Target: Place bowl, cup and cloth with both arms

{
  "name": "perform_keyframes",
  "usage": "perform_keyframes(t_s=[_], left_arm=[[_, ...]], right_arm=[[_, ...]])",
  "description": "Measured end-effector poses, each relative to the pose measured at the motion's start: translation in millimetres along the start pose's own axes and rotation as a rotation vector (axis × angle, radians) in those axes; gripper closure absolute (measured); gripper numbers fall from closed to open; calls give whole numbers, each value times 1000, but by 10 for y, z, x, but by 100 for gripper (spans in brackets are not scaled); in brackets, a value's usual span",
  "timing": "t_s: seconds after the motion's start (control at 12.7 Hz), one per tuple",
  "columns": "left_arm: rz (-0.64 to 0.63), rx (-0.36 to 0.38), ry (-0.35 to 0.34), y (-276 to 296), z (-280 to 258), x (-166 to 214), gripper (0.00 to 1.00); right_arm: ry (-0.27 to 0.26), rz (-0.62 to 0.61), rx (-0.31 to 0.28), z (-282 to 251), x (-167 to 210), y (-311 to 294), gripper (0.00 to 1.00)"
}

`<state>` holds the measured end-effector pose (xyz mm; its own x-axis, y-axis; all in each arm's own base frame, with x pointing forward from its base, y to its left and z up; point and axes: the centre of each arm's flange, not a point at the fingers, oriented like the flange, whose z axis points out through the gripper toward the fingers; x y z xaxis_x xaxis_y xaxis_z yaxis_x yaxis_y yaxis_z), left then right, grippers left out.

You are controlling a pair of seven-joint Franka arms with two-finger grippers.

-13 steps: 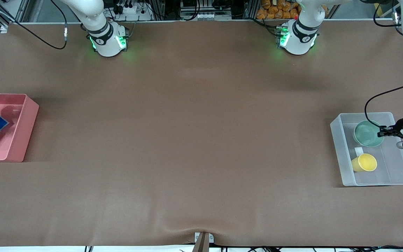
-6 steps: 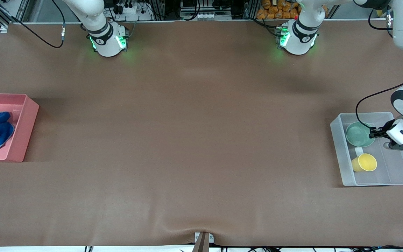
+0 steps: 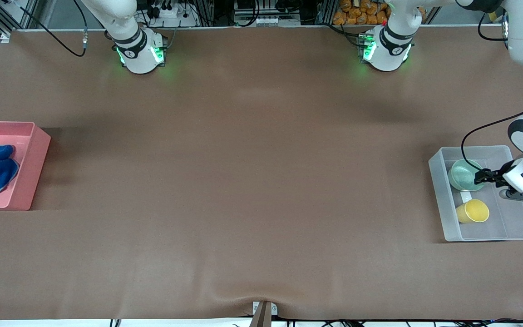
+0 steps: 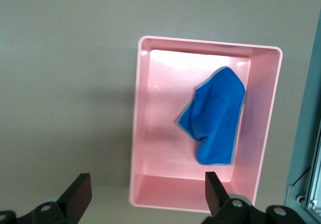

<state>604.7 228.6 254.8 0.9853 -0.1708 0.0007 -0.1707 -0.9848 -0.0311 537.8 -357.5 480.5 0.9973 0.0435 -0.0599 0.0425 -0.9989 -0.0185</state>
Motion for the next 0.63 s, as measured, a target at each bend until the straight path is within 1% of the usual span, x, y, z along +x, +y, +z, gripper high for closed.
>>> perform_keyframes(t_s=[0.08,0.16,0.24,0.39,0.55,0.63], left_arm=[[7,-1,11,1,-124,81,4],[15,-6,18,1,-270,161,0],[23,-12,26,3,-440,244,0],[40,-15,52,25,-777,385,0],[41,-11,87,123,-1068,491,0],[14,-14,101,215,-1197,543,0]], right_arm=[[-14,35,-2,-151,30,-210,0],[-25,65,-1,-316,60,-456,0],[-30,91,-3,-499,91,-741,0],[-19,114,-16,-861,112,-1283,0],[-1,93,-21,-1129,74,-1659,0],[8,84,-16,-1200,69,-1784,0]])
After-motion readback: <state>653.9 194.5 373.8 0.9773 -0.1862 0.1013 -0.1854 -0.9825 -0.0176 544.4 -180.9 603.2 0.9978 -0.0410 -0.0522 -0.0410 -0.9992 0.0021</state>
